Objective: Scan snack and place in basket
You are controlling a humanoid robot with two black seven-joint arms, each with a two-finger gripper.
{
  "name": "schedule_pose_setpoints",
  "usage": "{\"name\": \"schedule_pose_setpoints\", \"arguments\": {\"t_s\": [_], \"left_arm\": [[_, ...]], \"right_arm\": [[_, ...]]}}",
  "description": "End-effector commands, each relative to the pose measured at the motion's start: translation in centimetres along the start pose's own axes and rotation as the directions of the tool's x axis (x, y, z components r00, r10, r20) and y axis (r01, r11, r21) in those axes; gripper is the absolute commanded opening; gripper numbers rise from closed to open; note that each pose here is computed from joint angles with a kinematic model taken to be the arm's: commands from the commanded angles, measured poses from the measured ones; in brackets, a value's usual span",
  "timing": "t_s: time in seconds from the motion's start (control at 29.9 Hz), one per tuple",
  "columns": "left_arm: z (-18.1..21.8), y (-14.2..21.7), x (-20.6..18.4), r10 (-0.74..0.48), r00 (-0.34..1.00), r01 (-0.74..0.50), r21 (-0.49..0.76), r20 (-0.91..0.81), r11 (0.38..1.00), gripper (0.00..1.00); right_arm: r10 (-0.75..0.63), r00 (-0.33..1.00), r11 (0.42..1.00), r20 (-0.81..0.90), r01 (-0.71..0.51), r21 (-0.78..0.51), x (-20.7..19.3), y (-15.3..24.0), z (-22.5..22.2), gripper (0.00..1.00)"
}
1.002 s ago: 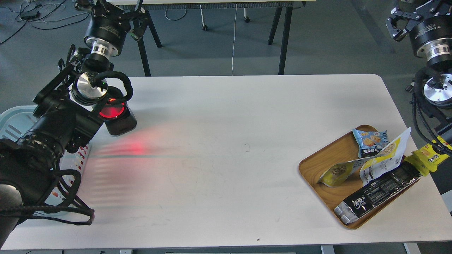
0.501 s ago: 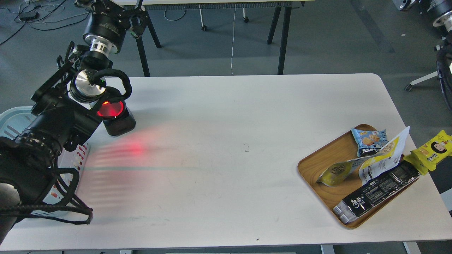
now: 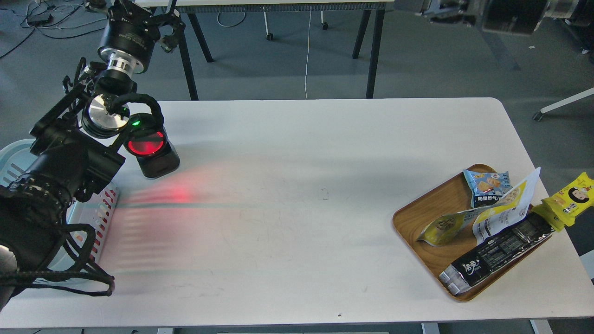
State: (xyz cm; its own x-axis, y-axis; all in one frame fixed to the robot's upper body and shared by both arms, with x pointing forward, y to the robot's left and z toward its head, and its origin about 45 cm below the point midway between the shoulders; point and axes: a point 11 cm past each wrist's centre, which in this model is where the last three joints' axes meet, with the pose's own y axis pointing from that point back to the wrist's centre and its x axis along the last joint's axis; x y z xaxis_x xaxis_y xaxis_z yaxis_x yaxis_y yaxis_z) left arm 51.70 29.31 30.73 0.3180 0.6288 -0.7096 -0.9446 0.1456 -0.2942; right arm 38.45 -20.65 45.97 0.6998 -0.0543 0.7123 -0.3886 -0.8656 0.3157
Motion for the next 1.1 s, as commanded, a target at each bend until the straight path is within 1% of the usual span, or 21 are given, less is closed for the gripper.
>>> {"name": "schedule_pose_setpoints", "arguments": {"t_s": [0.0,0.1,0.23,0.33,0.4,0.47,0.6,0.67,0.73,0.9,1.0,1.07], "left_arm": [[0.0,0.0,0.0,0.0,1.0,0.0,0.0,-0.002,1.0,1.0],[0.0,0.0,0.1,0.002,1.0,-0.002,-0.002,-0.002,1.0,1.0],[-0.1,0.3,0.4,0.009,1.0,-0.009,0.002,0.0,1.0,1.0],[-0.2,0.4,0.6,0.013,1.0,-0.013,0.004,0.0,1.0,1.0],[-0.3,0.5,0.7,0.014,1.0,-0.014,0.006,0.002,1.0,1.0],[-0.2,0.5,0.7,0.014,1.0,-0.014,0.006,0.003,1.0,1.0],[-0.1,0.5,0.7,0.015,1.0,-0.015,0.004,0.002,1.0,1.0],[0.0,0.5,0.8,0.016,1.0,-0.016,0.003,0.005,1.0,1.0],[0.1,0.5,0.8,0.016,1.0,-0.016,0.0,0.006,1.0,1.0],[0.1,0.6,0.8,0.017,1.0,-0.017,0.001,0.006,1.0,1.0],[0.0,0.6,0.9,0.019,1.0,-0.019,0.002,0.006,1.0,1.0],[0.0,0.6,0.9,0.019,1.0,-0.019,0.002,0.006,1.0,1.0]], "right_arm": [[-0.218,0.954,0.974,-0.204,0.201,-0.101,-4.0,-0.8,-0.9,0.98],[-0.414,0.84,0.907,-0.35,0.351,-0.232,-7.7,-0.5,0.3,0.98],[-0.55,0.658,0.835,-0.515,0.423,-0.352,-11.1,0.4,2.9,0.97],[-0.631,0.536,0.774,-0.561,0.483,-0.409,-13.7,1.5,4.6,0.95],[-0.667,0.48,0.742,-0.57,0.502,-0.444,-14.7,2.5,5.8,0.92],[-0.683,0.431,0.723,-0.59,0.512,-0.463,-15.3,3.1,6.6,0.9],[-0.73,0.331,0.664,-0.598,0.548,-0.508,-16.8,4.3,8.1,0.89],[-0.748,0.294,0.638,-0.595,0.565,-0.523,-17.6,4.8,8.7,0.88],[-0.756,0.289,0.627,-0.587,0.575,-0.525,-18.1,5.0,9.2,0.86],[-0.788,0.27,0.588,-0.553,0.596,-0.547,-19.2,5.8,10.9,0.65],[-0.807,0.256,0.568,-0.532,0.585,-0.579,-18.9,6.4,12.3,0.58],[-0.809,0.257,0.567,-0.529,0.577,-0.587,-18.5,6.3,12.6,0.53]]}}
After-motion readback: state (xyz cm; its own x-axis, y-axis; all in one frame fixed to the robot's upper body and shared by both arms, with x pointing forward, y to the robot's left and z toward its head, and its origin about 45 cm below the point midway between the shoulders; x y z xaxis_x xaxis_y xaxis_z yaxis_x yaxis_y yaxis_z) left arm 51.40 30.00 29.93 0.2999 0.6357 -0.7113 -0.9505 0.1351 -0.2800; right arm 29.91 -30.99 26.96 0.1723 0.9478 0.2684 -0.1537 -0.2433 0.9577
